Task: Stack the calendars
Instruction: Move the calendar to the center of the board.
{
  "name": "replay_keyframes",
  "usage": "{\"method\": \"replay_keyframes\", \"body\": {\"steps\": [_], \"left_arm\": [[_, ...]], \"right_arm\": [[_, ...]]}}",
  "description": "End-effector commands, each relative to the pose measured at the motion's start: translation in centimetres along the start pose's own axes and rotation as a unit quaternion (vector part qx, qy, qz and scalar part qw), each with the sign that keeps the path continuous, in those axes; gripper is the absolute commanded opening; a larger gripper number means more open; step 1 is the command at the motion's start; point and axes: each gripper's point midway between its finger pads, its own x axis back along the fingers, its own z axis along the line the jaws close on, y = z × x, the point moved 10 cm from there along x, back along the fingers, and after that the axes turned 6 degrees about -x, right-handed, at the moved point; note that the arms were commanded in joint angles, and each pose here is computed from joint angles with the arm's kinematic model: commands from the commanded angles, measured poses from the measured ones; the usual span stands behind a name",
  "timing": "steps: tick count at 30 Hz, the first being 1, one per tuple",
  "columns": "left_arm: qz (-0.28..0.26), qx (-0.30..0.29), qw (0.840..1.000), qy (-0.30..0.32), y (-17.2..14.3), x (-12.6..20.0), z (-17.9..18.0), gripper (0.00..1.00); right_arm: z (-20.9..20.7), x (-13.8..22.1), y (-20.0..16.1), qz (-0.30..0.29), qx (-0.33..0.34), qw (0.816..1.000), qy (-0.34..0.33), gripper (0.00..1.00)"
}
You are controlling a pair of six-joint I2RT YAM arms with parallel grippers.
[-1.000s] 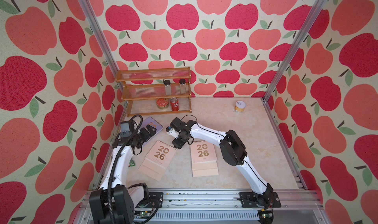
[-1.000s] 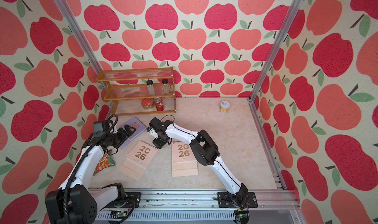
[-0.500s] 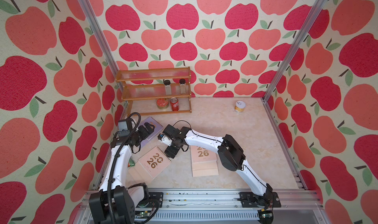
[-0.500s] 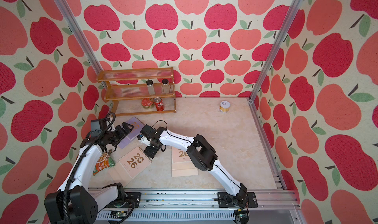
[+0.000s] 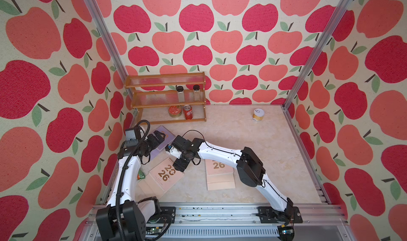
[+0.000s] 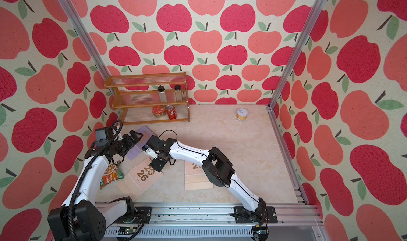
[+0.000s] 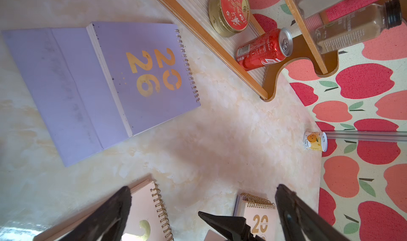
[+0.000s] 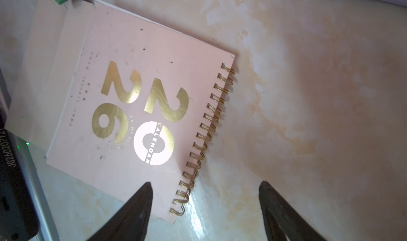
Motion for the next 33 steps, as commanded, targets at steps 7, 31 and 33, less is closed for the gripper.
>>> {"method": "replay_keyframes", "body": {"steps": [7, 31, 33], "left_arm": [[-0.008, -0.007, 1.000, -0.010, 0.6, 0.7, -0.5, 1.00], [-0.005, -0.003, 1.000, -0.012, 0.7, 0.5, -0.4, 1.00], [-0.004, -0.003, 1.000, -0.013, 0.7, 0.5, -0.4, 1.00]], "right_arm": [[0.0, -1.8, -0.6, 0.049, 0.014, 0.999, -0.014, 0.77], [-6.0, -4.4, -1.7, 0.115, -0.024, 0.984, -0.131, 0.77], [-7.0, -4.4, -1.7, 0.114, -0.029, 0.983, -0.138, 0.77]]}}
